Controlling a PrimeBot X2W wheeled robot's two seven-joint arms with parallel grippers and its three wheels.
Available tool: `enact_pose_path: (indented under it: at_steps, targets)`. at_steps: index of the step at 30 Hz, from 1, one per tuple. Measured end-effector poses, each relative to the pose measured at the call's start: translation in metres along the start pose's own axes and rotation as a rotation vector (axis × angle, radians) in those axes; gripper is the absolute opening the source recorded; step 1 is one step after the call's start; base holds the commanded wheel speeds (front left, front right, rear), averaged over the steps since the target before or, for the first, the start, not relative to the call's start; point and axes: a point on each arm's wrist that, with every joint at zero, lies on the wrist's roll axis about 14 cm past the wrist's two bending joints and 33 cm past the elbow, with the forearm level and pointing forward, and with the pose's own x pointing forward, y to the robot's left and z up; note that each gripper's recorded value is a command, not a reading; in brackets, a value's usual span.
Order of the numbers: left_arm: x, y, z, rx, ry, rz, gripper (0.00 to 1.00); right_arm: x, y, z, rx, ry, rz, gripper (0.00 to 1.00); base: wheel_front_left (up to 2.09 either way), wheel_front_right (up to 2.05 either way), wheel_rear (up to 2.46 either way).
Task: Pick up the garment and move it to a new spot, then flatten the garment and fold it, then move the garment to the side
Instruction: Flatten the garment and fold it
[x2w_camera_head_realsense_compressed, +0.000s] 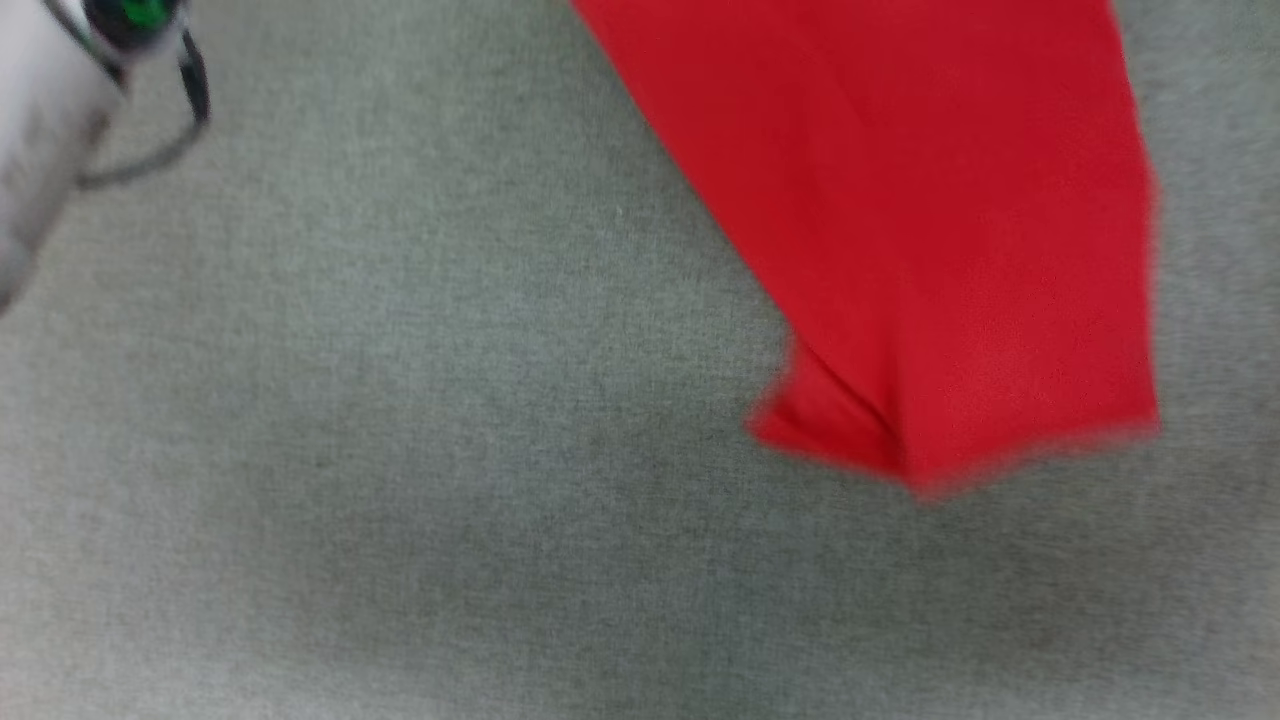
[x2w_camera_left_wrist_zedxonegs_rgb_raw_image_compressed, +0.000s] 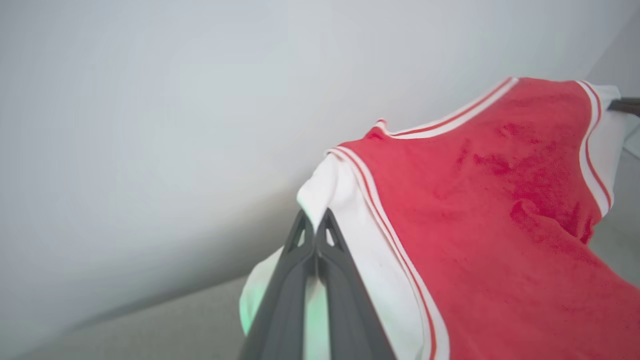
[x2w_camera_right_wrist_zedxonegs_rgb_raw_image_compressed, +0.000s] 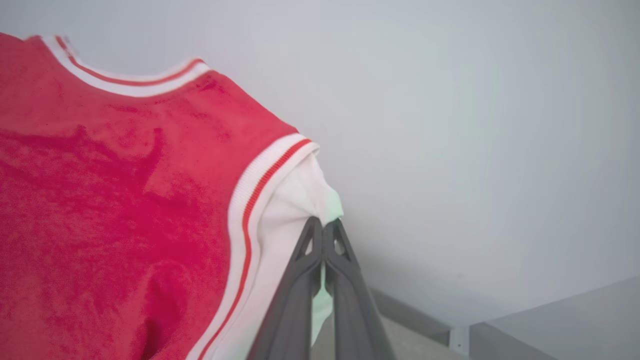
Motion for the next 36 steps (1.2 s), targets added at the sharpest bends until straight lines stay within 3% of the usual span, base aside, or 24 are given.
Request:
enact_pose_path:
  at_steps: [4, 8, 13, 17, 25, 28, 36]
  targets:
    - [-0.01, 0.003, 0.101, -0.034, -0.302, 0.048, 0.0, -0.029, -0.045, 0.089, -0.01, -0.246, -0.15, 0.0, 0.0, 0.0, 0.0]
    - [-0.034, -0.013, 0.19, -0.109, -0.538, 0.031, 0.0, -0.065, -0.066, 0.156, 0.015, -0.427, -0.242, 0.0, 0.0, 0.0, 0.0]
    - [-0.052, -0.035, 0.215, -0.082, -0.579, -0.009, 0.0, -0.092, -0.064, 0.182, -0.002, -0.462, -0.269, 0.0, 0.0, 0.0, 0.0]
    - [-0.057, -0.033, 0.194, -0.082, -0.533, -0.006, 0.0, -0.097, -0.055, 0.164, -0.016, -0.419, -0.253, 0.0, 0.0, 0.0, 0.0]
    - [-0.086, -0.079, 0.023, -0.185, -0.18, -0.166, 0.0, -0.112, 0.01, 0.047, -0.006, -0.211, -0.04, 0.0, 0.0, 0.0, 0.0]
    - [-0.112, -0.088, -0.027, -0.234, -0.077, -0.192, 0.0, -0.134, 0.019, 0.011, 0.011, -0.139, 0.014, 0.0, 0.0, 0.0, 0.0]
    - [-0.176, -0.113, -0.101, -0.353, 0.058, -0.226, 0.0, -0.21, 0.063, -0.092, 0.152, 0.109, 0.176, 0.0, 0.0, 0.0, 0.0]
